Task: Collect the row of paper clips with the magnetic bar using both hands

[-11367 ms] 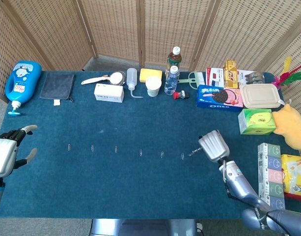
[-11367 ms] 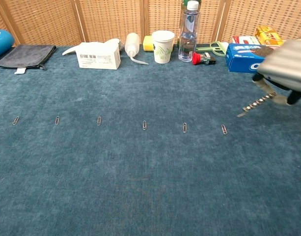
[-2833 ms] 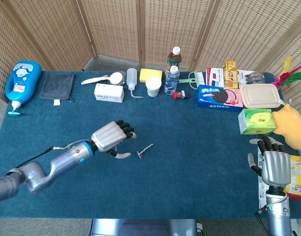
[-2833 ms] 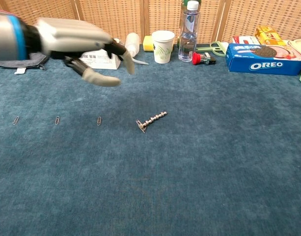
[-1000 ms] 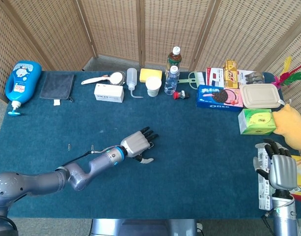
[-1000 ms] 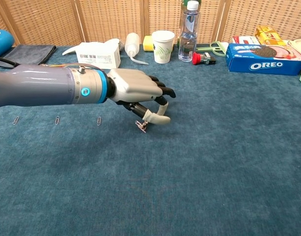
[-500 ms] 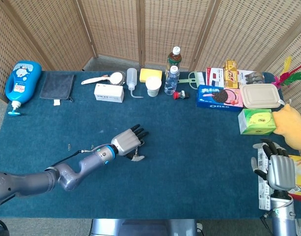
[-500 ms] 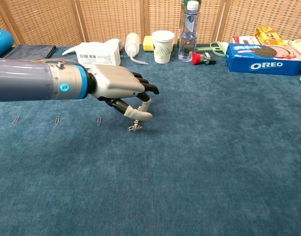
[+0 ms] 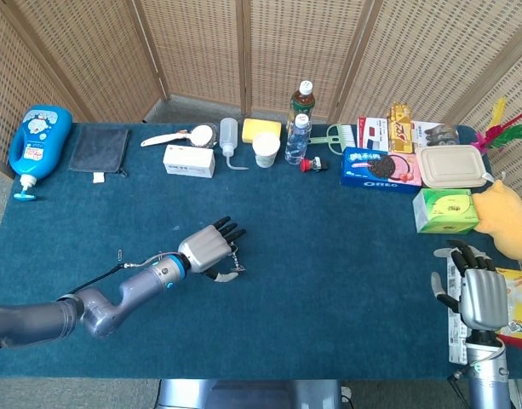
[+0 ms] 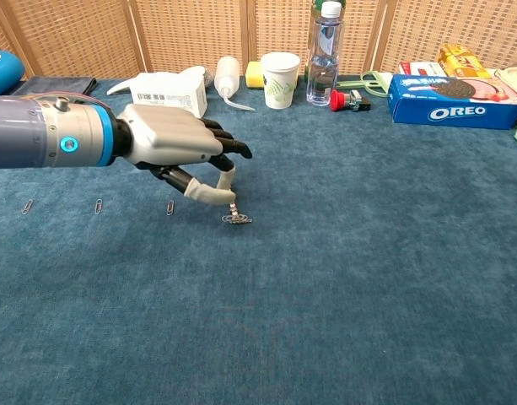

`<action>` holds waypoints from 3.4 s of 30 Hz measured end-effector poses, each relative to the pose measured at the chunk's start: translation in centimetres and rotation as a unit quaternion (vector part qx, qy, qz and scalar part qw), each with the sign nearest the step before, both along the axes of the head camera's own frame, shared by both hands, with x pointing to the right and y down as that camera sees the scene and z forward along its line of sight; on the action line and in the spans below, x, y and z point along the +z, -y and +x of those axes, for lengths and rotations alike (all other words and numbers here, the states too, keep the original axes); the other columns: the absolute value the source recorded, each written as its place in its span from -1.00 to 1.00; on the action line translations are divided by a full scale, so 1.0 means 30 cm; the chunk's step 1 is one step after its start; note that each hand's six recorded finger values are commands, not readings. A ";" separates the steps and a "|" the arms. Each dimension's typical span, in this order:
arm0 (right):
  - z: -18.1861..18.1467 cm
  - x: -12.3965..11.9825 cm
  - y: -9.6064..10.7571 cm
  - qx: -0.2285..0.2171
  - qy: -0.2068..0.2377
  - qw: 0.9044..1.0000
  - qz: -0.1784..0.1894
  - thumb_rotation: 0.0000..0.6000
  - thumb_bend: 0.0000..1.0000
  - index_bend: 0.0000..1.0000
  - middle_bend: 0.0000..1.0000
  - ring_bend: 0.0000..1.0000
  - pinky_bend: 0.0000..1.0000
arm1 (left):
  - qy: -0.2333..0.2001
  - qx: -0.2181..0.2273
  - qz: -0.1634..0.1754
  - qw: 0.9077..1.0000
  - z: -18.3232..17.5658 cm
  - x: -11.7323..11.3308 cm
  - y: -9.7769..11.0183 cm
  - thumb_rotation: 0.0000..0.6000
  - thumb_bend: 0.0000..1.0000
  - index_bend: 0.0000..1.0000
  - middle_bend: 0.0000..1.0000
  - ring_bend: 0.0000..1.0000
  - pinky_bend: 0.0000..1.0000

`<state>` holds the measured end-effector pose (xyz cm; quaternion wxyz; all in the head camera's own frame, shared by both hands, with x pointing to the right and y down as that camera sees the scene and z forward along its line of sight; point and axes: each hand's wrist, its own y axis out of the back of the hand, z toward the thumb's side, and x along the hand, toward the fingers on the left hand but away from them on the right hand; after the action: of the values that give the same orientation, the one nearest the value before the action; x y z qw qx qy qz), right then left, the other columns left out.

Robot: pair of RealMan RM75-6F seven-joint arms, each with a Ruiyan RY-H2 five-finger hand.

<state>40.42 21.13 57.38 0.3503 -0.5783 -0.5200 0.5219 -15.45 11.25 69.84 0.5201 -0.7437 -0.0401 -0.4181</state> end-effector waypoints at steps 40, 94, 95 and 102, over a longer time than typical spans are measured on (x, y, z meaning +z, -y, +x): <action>0.004 0.022 0.008 0.002 0.005 1.000 -0.012 1.00 -0.15 -0.26 -0.41 -0.48 -0.30 | -0.069 -0.046 0.050 0.995 -0.106 -0.057 0.145 0.94 0.06 -0.29 0.27 0.53 0.51; 0.014 0.008 0.002 0.016 0.011 1.000 0.003 1.00 -0.15 -0.28 -0.37 -0.48 -0.21 | -0.105 -0.033 0.053 0.992 -0.002 0.018 0.077 1.00 0.15 -0.36 0.18 0.44 0.64; 0.014 0.008 0.001 0.016 0.011 1.000 0.004 1.00 -0.15 -0.28 -0.37 -0.48 -0.21 | -0.109 -0.034 0.054 0.992 -0.003 0.016 0.078 1.00 0.13 -0.32 0.18 0.44 0.64; 0.011 0.007 -0.002 0.018 0.012 1.000 0.004 1.00 -0.15 -0.28 -0.37 -0.48 -0.20 | -0.125 -0.032 0.069 0.989 -0.011 0.021 0.087 1.00 0.12 -0.14 0.19 0.45 0.59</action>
<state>40.74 21.19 57.60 0.3367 -0.5737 -0.5365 0.5193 -15.78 8.63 70.46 0.5573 -0.7536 0.0782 -0.3397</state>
